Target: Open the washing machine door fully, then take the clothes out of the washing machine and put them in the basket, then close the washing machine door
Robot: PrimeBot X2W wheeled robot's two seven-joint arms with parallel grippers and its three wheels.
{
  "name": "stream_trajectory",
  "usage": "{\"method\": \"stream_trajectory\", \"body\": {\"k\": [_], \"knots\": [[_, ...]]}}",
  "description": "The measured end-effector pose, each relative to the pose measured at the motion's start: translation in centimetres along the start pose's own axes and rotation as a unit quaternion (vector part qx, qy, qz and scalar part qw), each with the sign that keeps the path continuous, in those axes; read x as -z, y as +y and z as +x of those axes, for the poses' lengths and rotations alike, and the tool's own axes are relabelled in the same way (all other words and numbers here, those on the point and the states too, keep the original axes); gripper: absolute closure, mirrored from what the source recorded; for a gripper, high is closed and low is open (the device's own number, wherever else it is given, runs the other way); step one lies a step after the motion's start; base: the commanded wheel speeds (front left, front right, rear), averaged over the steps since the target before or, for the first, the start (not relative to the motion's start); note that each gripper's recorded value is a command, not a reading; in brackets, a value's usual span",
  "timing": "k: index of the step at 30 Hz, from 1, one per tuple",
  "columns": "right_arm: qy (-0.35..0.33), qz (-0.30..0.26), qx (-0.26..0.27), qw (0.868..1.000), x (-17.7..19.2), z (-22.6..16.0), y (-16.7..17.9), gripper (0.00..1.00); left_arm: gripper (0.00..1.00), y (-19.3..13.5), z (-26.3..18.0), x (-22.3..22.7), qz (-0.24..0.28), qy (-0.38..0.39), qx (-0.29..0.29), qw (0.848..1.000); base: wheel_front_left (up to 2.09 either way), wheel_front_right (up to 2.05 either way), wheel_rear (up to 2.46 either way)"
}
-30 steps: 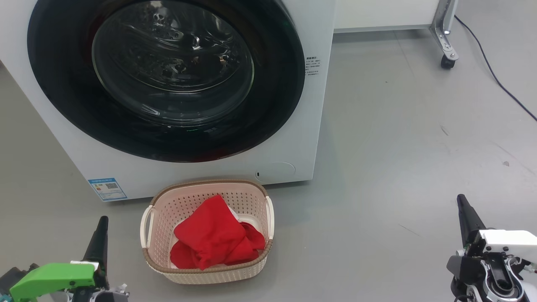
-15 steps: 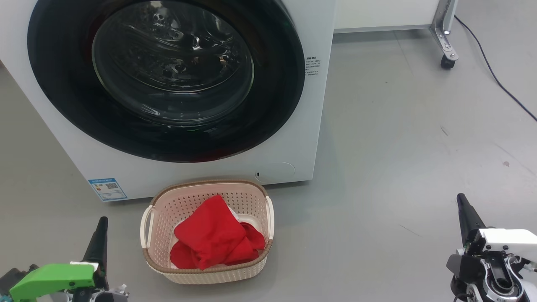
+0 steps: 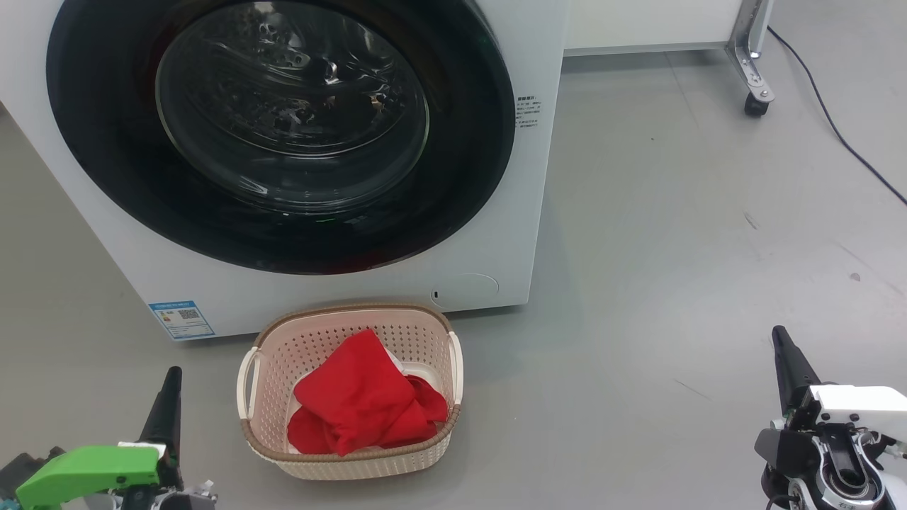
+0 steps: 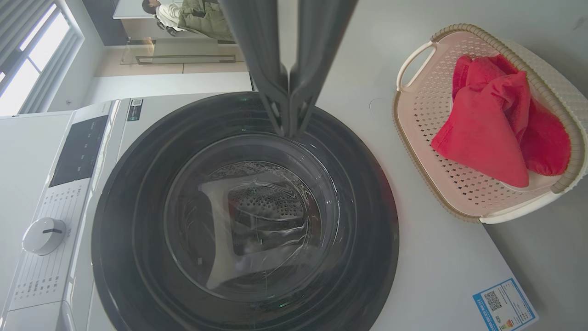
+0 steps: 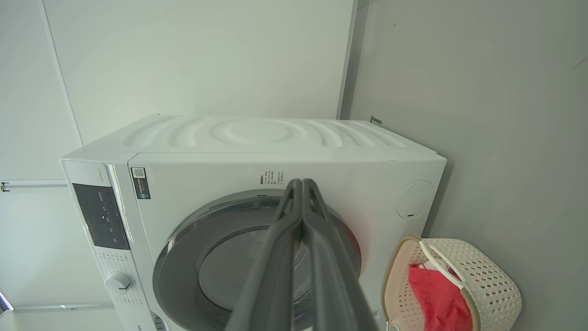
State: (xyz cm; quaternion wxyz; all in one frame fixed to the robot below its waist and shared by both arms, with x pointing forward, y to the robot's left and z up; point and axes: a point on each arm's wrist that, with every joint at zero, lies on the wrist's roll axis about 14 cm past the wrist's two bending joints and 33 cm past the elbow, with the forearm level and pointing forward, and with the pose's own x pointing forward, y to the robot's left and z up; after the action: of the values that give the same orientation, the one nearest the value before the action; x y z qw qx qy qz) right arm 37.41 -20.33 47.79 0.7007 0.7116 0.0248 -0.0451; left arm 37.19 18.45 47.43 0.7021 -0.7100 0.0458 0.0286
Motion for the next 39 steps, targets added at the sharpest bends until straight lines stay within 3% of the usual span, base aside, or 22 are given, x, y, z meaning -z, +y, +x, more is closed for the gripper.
{"method": "stream_trajectory", "body": {"k": [39], "knots": [[0.0,0.001,0.002,1.0,-0.03,-0.01,-0.15,1.0,1.0,0.12,0.05,-0.04,-0.001,0.001,-0.002,1.0,0.0,0.0,0.0]]}}
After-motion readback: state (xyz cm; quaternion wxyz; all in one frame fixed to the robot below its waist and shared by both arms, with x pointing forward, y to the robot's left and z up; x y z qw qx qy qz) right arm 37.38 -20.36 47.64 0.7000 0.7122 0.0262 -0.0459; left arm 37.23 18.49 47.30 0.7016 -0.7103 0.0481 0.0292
